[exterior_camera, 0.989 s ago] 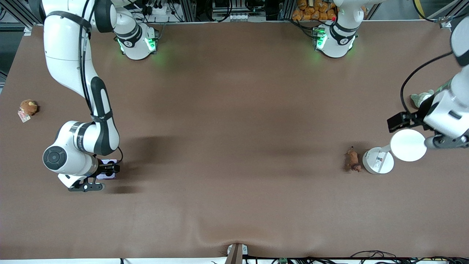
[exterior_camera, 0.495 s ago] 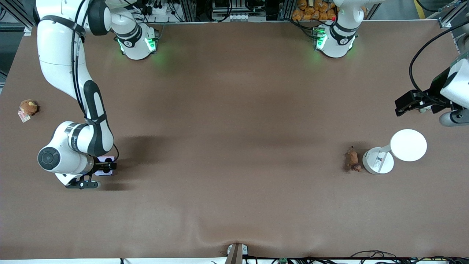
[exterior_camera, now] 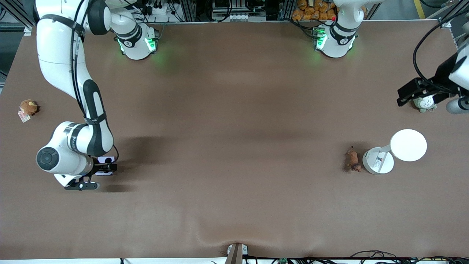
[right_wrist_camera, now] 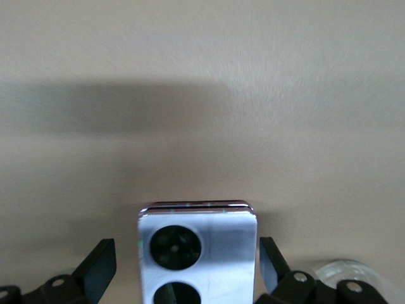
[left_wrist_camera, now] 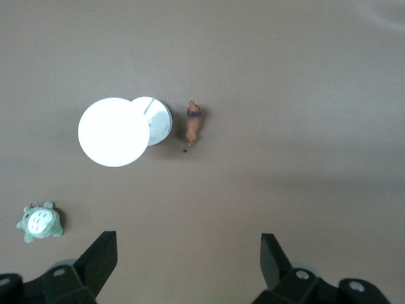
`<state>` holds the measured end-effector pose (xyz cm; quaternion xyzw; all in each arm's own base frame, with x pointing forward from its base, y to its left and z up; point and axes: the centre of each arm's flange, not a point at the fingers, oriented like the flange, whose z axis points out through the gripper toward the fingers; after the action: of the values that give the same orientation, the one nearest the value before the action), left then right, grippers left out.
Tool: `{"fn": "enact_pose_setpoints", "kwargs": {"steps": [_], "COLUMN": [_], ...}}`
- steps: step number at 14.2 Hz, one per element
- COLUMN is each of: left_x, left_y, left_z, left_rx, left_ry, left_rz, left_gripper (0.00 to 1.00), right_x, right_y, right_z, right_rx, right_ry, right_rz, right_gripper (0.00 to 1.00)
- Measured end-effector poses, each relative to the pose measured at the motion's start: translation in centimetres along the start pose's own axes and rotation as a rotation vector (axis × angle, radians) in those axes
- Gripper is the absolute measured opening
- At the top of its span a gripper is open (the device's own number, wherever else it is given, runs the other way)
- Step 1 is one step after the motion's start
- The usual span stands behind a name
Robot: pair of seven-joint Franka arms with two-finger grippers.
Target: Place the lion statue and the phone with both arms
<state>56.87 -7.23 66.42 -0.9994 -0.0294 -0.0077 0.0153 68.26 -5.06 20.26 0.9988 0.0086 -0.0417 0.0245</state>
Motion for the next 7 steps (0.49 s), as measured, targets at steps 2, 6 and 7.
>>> {"fn": "enact_pose_setpoints", "kwargs": {"steps": [2,6,7], "left_x": [-1.0,-3.9,-4.8], "left_y": [1.3,2.7,2.4], "left_z": [-0.1,1.0,1.3], "left_rx": [0.010,0.048,0.053], "left_ry": [-0.023,-0.068,-0.077], "left_rz": [0.023,0.046,0.044], "left_gripper": [1.00,1.00,1.00], "right_x": [0.5,-1.5,-2.5], "right_y": [-0.5,-1.5,-1.2], "right_z": [-5.3,-18.6,-21.5], "right_rx": [0.029,0.087,0.075], "right_ry": [0.025,0.092,0.094], "right_rz": [-0.009,-0.044,-0.061], "right_gripper": [1.00,1.00,1.00]}}
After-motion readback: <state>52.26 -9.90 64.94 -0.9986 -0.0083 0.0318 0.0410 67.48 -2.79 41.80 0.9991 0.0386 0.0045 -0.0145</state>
